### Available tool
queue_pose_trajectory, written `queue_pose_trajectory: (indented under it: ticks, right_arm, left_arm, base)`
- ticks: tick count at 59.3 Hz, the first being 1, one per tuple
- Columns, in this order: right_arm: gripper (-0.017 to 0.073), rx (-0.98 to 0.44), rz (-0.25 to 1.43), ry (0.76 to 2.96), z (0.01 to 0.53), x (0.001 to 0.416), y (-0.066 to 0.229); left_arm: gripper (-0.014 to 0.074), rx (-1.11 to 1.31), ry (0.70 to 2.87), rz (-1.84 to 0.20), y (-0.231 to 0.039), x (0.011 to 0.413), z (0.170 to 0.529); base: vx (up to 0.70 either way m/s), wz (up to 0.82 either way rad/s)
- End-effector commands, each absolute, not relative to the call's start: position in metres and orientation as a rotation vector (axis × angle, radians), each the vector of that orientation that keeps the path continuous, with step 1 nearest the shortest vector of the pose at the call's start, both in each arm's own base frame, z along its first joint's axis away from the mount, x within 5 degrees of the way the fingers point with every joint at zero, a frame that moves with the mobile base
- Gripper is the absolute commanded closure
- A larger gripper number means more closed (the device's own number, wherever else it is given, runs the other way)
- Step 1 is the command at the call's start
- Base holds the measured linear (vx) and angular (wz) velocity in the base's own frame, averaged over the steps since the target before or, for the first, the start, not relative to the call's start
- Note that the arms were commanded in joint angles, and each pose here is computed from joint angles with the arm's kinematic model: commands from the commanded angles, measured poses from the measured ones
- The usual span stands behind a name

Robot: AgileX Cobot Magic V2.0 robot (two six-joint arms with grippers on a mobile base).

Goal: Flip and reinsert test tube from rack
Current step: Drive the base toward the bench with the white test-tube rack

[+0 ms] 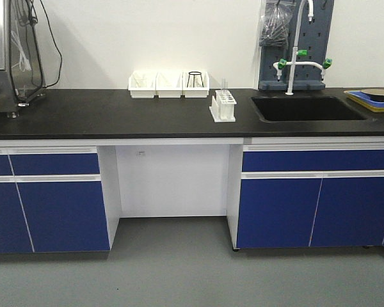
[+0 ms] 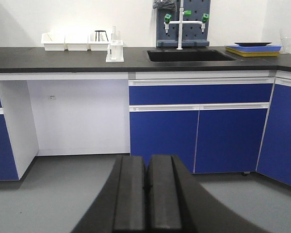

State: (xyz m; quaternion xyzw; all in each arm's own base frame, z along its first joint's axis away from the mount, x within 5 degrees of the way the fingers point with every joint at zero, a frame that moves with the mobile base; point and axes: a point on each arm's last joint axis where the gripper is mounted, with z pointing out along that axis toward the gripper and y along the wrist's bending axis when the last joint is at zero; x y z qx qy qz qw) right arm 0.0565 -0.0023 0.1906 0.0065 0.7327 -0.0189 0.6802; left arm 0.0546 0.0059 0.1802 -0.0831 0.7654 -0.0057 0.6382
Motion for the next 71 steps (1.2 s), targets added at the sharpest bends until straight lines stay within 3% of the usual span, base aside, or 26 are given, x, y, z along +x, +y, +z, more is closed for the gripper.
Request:
queue_pose_trajectory:
  ticks: [1,30,71]
  right_arm:
    - [0.0568,0.013,-0.049,1.554,0.1984,0.0561,-0.0023]
    - [0.0568,0.013,-0.049,1.554,0.1984,0.0561,-0.0023]
    - [0.0568,0.013,-0.049,1.554,0.1984,0.0561,-0.0023]
  left_arm:
    - [0.06,-0.175,1.66,-0.026,0.0051,0.0551,0.1872]
    - [0.06,-0.175,1.66,-0.026,0.0051,0.0551,0.1872]
    - [0.06,-0.175,1.66,-0.026,0.0051,0.0551,0.1872]
  base:
    - [0.03,0.03]
    - [0.21,-0.05]
    - [0.52,0.07]
